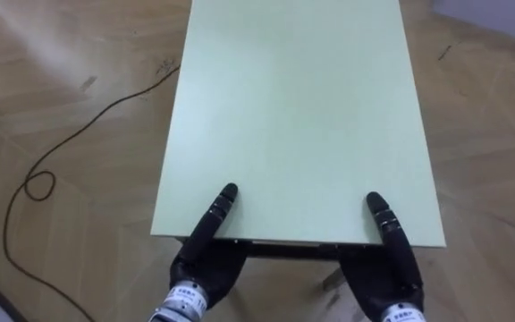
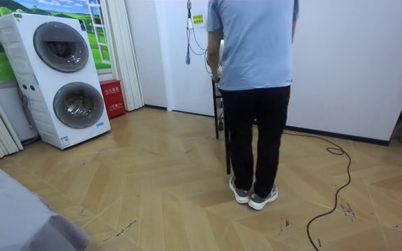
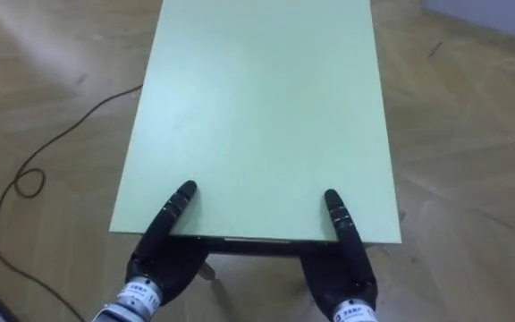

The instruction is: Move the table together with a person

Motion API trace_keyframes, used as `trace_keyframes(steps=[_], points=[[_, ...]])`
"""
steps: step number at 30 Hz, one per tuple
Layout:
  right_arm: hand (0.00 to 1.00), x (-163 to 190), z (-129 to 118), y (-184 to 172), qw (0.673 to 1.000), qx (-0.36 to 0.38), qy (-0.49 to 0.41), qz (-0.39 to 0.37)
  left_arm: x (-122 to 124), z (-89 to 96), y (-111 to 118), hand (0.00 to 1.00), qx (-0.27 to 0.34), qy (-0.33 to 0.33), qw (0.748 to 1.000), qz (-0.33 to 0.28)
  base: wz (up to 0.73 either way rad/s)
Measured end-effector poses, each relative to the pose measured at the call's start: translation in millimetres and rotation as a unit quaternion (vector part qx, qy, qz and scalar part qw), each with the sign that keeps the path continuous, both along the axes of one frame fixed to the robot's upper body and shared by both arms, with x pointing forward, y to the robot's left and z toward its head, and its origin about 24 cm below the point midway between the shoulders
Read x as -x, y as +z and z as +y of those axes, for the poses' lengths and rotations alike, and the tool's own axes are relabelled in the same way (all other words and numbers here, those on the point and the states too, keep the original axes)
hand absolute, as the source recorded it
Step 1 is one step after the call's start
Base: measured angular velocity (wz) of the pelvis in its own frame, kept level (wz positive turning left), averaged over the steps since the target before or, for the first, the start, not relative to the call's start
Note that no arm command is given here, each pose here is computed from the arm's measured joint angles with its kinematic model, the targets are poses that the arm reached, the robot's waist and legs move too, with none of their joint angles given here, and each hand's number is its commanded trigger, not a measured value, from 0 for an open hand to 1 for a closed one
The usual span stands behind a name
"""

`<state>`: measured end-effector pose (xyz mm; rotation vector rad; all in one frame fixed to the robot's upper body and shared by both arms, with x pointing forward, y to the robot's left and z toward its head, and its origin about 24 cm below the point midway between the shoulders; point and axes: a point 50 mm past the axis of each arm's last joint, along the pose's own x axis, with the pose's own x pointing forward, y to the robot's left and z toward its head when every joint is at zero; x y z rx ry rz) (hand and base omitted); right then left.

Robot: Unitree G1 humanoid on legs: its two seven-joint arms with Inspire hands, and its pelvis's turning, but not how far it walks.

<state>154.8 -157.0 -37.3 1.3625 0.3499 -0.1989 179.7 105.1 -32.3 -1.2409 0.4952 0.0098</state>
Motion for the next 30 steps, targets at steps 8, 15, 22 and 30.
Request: trace_keyframes(steps=[8, 15, 22, 30], points=[[1.0, 6.7, 0.6, -5.5, 1.0, -0.006, 0.001, 0.015, 2.6, 1.6, -3.8, 1.0, -0.008, -0.009, 1.0, 0.012, 0.37], [1.0, 3.4, 2.7, -5.3, 1.0, 0.01, 0.009, 0.015, 8.1, 5.2, -7.6, 1.0, -0.001, 0.005, 1.0, 0.026, 0.34], [1.0, 1.9, 4.1, -4.7, 1.0, 0.011, 0.018, 0.014, 10.9, 5.7, -7.9, 1.0, 0.0, 0.016, 1.0, 0.026, 0.08], [1.0, 0.7, 6.9, -4.7, 0.999, 0.015, 0.028, 0.014, 15.6, 7.7, -10.0, 1.0, 0.006, 0.027, 0.999, 0.031, 0.17]])
